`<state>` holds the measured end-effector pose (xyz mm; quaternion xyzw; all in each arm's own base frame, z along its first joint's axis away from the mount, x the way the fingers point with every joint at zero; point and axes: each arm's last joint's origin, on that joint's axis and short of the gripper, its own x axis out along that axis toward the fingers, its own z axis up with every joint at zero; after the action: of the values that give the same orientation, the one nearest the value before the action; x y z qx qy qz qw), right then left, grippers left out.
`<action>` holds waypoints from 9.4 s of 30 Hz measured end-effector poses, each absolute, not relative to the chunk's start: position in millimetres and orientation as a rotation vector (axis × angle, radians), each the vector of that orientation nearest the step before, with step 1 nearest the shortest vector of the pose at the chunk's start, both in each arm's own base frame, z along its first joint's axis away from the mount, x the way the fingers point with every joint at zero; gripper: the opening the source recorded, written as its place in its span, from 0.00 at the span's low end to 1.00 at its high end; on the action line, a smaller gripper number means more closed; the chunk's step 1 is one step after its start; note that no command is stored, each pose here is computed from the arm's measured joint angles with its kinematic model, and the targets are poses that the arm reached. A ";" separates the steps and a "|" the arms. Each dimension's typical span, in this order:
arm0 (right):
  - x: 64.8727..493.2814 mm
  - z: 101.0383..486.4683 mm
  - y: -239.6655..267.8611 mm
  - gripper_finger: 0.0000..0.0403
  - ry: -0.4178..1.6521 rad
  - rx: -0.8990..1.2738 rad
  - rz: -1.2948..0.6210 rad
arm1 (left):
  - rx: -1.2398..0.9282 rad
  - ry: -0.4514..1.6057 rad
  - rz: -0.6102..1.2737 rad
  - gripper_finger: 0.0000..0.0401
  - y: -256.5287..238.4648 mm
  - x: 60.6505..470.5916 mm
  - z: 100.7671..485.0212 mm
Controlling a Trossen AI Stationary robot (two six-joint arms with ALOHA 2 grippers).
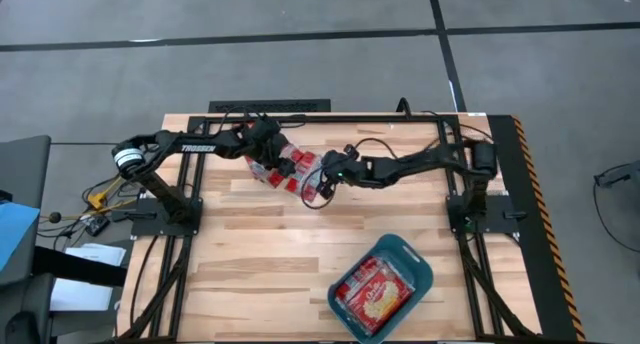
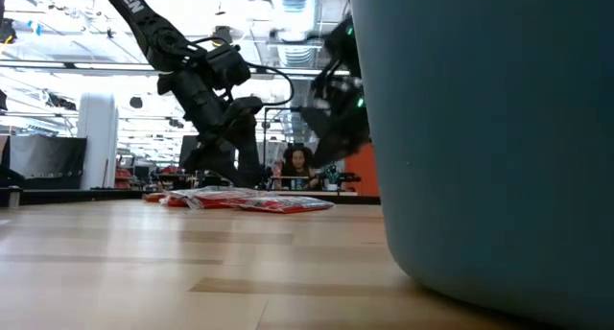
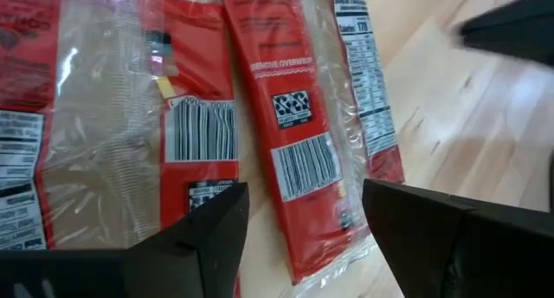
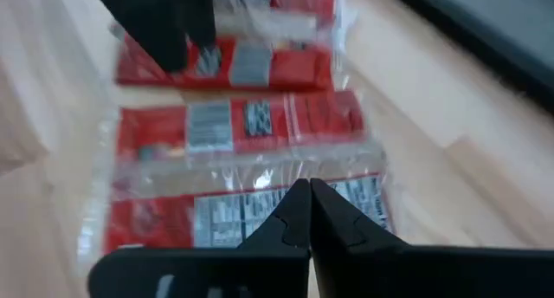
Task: Sort popcorn bags into baskets
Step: Put the popcorn bag into the blue container
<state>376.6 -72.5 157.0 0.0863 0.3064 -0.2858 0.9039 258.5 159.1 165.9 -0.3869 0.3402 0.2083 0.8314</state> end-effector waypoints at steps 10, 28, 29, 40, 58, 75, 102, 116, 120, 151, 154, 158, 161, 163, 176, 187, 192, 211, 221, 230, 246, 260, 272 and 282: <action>394.7 112.8 -76.4 0.04 0.740 0.201 -0.547 | -0.816 0.708 0.458 0.54 156.5 261.5 166.7; 383.7 117.9 -15.2 0.04 0.901 0.168 -0.500 | -0.800 0.747 0.458 0.54 129.9 277.2 161.8; 383.6 117.7 -13.8 0.05 0.901 0.174 -0.501 | -0.818 0.760 0.452 0.54 128.2 277.5 160.0; 382.0 116.7 -9.7 0.05 0.918 0.185 -0.503 | -0.928 0.761 0.295 0.54 117.4 307.4 118.4; 375.4 144.5 -0.9 0.06 0.896 0.141 -0.439 | -1.017 0.761 0.239 0.05 112.0 314.3 108.1; 234.2 309.8 52.8 0.06 0.695 0.128 -0.559 | -1.036 0.488 0.056 0.01 55.2 315.1 225.5; 176.0 336.4 64.8 0.06 0.572 0.209 -0.579 | -1.019 0.536 -0.193 0.02 -140.7 445.9 242.4; 173.7 332.1 75.1 0.05 0.605 0.189 -0.544 | -1.096 0.644 -0.164 0.04 -158.6 457.3 199.7; 173.4 331.8 74.9 0.05 0.609 0.186 -0.545 | -1.089 0.646 -0.163 0.14 -157.3 457.9 198.1; 248.4 296.5 66.9 0.08 0.620 0.061 -0.683 | -0.472 0.972 0.367 0.51 20.8 296.6 313.5; 292.0 279.2 56.7 0.06 0.621 0.019 -0.595 | -0.580 0.934 0.440 0.51 45.4 261.6 298.5; 345.4 254.1 37.0 0.04 0.536 0.001 -0.480 | -0.720 0.798 0.456 0.51 73.7 224.5 263.3; 374.2 235.1 15.5 0.04 0.456 0.031 -0.430 | -0.809 0.634 0.452 0.51 88.3 205.6 243.1; 387.5 221.2 -2.2 0.05 0.420 0.063 -0.426 | -0.852 0.546 0.433 0.51 94.3 196.6 232.2; 444.8 140.0 -68.1 0.05 0.511 0.160 -0.460 | -0.938 0.492 0.521 0.51 115.0 175.2 197.7; 452.7 109.6 -53.2 0.04 0.749 0.120 -0.430 | -0.916 0.535 0.593 0.53 120.1 178.6 185.8; 448.0 109.5 -33.2 0.07 0.826 0.088 -0.419 | -0.933 0.593 0.587 0.55 122.1 187.0 170.9; 439.2 105.0 9.3 0.09 0.921 -0.022 -0.414 | -0.986 0.742 0.324 0.55 112.4 230.3 111.0; 436.0 115.1 12.9 0.04 0.924 -0.025 -0.396 | -0.996 0.780 0.307 0.32 102.9 244.7 106.0; 396.1 202.4 39.6 0.08 0.948 -0.045 -0.358 | -1.093 0.752 0.297 0.04 101.4 255.0 116.5; 210.9 340.7 115.1 0.08 0.762 0.054 -0.589 | -1.046 0.471 -0.013 0.01 17.0 309.8 243.0; 167.2 349.3 130.5 0.05 0.592 0.083 -0.649 | -0.954 0.443 -0.214 0.01 -112.9 394.9 281.1; 174.7 335.2 146.1 0.05 0.663 0.042 -0.632 | -1.074 0.558 -0.226 0.02 -143.1 450.6 231.2; 170.8 336.5 148.2 0.08 0.659 0.040 -0.615 | -1.207 0.655 -0.187 0.03 -153.5 458.5 195.6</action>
<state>170.8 148.2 336.5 0.0191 0.3186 -0.2973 0.8998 458.5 -153.5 195.6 -0.5564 0.3020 -0.0861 0.7693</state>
